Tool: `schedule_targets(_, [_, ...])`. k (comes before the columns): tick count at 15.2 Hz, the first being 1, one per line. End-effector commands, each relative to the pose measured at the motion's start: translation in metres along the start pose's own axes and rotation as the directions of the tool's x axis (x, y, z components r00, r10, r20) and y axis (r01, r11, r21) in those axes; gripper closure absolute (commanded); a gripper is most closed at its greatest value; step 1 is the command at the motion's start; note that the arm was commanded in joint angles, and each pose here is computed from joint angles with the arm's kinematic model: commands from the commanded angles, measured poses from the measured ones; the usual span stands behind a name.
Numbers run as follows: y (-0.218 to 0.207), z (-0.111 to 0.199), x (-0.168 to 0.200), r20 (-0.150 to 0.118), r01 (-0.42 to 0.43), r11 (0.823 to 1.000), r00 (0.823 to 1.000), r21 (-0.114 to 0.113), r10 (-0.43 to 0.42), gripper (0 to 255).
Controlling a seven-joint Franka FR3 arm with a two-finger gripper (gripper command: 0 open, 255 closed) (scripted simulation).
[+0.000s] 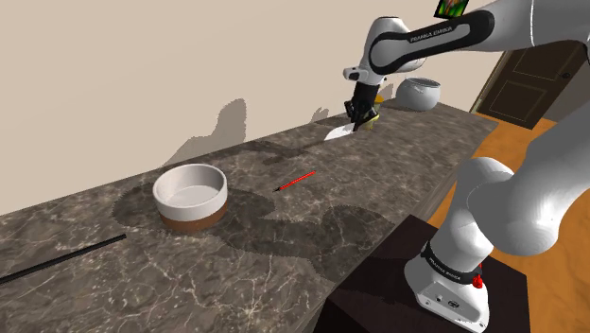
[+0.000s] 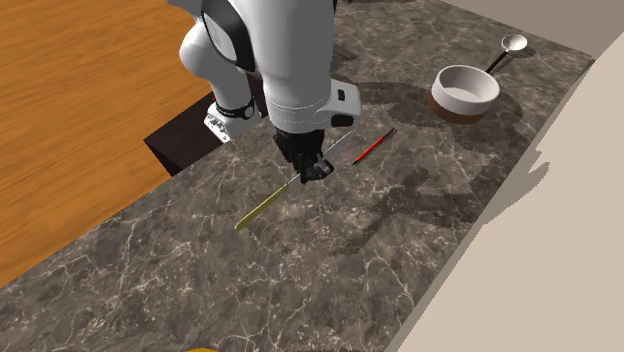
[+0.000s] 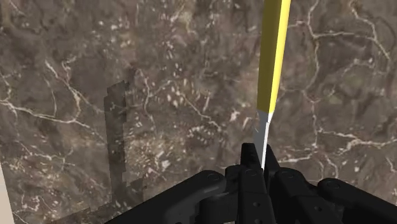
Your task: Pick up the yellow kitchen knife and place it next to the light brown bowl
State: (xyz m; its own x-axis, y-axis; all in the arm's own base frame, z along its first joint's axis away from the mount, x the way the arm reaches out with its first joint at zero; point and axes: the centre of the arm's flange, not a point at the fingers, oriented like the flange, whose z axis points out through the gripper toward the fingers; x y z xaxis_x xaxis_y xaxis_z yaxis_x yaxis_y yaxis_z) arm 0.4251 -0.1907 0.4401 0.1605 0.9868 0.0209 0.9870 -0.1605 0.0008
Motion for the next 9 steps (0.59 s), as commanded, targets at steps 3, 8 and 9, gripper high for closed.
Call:
schedule_targets(3, [0.0, -0.022, 0.001, 0.0, 0.0, 1.0, 1.0, 0.001, 0.0, 255])
schedule_targets(8, [0.0, -0.044, 0.001, 0.0, 0.0, 1.0, 1.0, 0.001, 0.0, 255])
schedule_targets(9, [-0.003, -0.044, 0.014, 0.0, 0.0, 1.0, 1.0, 0.001, 0.0, 255])
